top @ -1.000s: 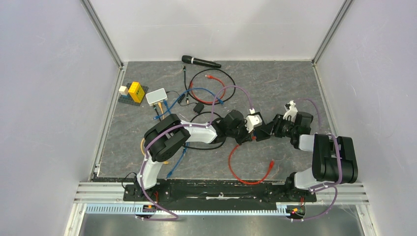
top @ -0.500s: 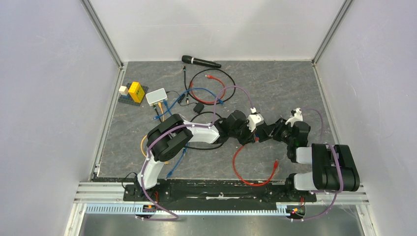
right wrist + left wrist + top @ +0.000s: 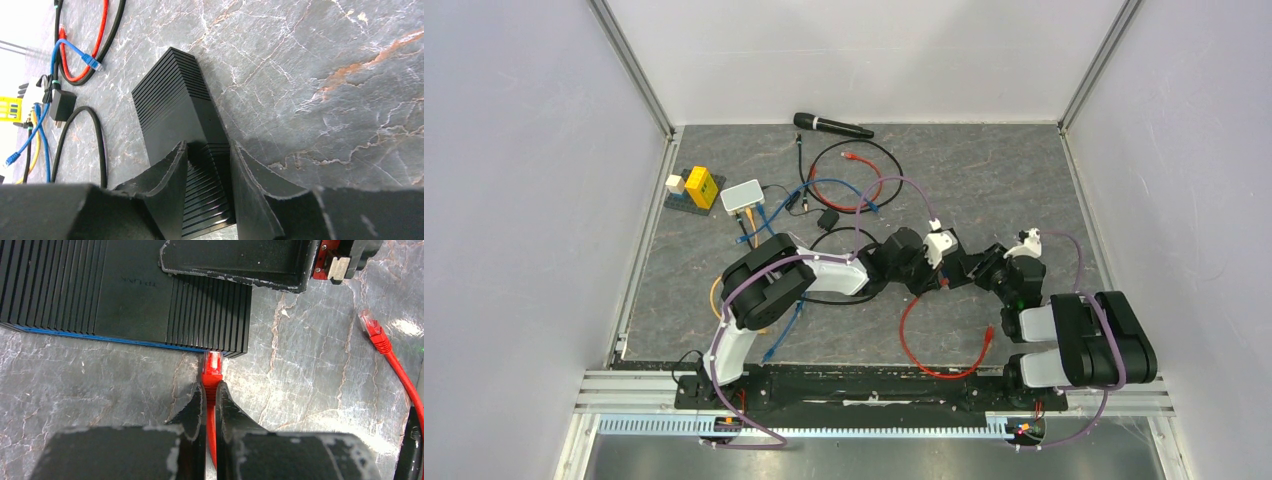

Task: Insert the plug into the switch port
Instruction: Insert the connector into the switch port.

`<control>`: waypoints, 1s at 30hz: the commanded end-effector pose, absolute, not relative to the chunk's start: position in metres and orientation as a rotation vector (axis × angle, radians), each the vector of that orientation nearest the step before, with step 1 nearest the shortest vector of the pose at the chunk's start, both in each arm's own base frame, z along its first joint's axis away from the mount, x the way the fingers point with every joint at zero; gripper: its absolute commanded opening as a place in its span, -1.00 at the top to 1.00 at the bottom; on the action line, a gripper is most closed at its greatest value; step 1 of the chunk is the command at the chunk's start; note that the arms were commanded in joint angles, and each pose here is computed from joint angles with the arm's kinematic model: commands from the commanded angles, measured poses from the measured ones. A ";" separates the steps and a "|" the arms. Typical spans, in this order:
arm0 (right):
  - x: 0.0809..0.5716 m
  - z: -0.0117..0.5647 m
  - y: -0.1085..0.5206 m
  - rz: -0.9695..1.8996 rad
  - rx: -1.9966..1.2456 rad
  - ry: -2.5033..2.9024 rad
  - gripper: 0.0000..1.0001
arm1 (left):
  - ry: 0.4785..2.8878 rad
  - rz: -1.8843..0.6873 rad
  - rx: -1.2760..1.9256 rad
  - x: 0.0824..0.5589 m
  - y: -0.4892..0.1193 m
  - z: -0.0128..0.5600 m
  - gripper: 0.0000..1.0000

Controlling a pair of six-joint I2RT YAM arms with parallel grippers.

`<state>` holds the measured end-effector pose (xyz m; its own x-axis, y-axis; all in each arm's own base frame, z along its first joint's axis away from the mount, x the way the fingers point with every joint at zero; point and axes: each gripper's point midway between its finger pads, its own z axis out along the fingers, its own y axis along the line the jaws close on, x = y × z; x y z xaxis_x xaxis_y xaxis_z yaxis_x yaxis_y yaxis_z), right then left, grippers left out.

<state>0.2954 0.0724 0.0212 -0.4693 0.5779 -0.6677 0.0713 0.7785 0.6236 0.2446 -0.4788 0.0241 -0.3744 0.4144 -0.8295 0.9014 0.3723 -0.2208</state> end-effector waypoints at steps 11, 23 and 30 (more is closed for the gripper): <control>0.132 -0.035 0.174 1.241 0.343 2.569 0.30 | 1.513 -1.020 1.005 0.275 -0.529 0.123 0.95; 0.130 -0.044 0.179 1.237 0.097 2.691 0.30 | 1.553 -0.873 1.128 0.282 -0.521 0.084 0.95; 0.108 -0.051 0.179 1.268 0.203 2.725 0.33 | 1.572 -1.091 0.818 0.298 -0.525 0.104 0.95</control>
